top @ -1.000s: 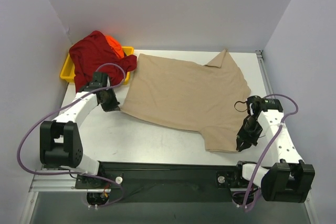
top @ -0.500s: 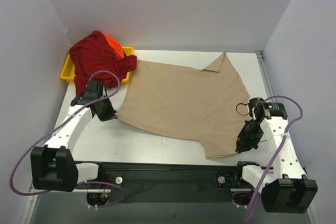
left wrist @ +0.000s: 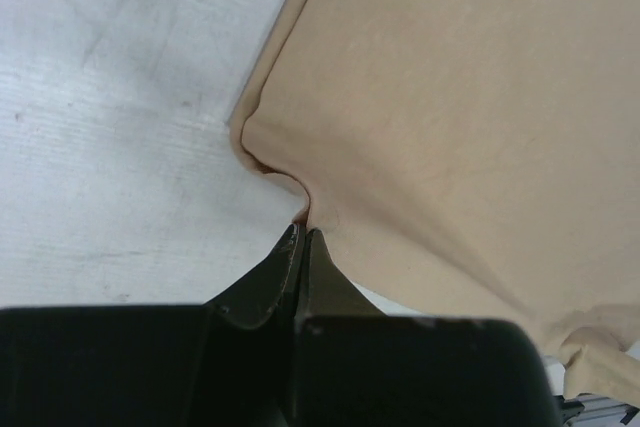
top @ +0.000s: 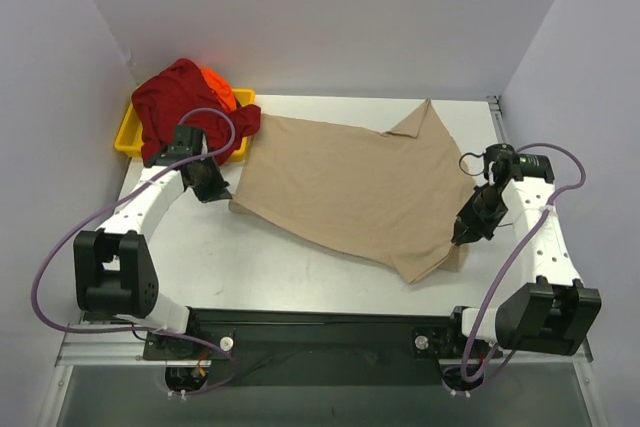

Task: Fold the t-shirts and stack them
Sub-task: Grap the side of the flattened tshirt closest away from the robot with both arms, then fold the flattened tshirt in 1/3 of the way

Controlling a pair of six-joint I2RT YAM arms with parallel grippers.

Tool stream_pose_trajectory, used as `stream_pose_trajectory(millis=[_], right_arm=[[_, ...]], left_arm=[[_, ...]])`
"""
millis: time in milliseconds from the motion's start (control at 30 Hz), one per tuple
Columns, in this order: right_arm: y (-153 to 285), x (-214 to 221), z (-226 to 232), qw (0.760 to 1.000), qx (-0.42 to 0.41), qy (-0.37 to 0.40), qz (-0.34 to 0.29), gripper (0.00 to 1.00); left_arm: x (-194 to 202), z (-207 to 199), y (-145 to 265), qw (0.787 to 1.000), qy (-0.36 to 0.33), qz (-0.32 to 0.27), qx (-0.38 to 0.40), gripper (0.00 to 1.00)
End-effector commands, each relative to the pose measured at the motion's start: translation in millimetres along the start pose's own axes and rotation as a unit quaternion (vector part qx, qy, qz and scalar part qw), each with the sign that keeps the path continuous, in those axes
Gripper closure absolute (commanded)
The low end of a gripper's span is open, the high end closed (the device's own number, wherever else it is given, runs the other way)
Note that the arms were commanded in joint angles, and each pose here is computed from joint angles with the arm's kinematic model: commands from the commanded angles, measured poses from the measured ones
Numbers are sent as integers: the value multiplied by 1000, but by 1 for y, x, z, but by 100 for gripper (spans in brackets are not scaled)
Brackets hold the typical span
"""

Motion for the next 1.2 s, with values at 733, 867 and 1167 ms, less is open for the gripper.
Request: stream_pose_trajectory(millis=[733,867,1167], right_arm=[[-2,-159,34,999,-16,4,-41,100],[-10,-172,39,999,-16,5,-36,100],[-24,-187,41,1000,-13,10,-24,100]], left_arm=[[-67,-61,-37,999,-14,-18,45,100],[-74,-63,-42,999,-15,-20,43,100],[-86,-72,-55,999,-18,-19,46,100]])
Point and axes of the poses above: each gripper's point midway between its finger pads, its own y axis back along the fingers, its own z axis along the line the jaws close on, x = y × z, the point moved 4 cm from there along y, back along the fingers, and after that the axes turned 12 degrees about y, right-handed, at the moved point
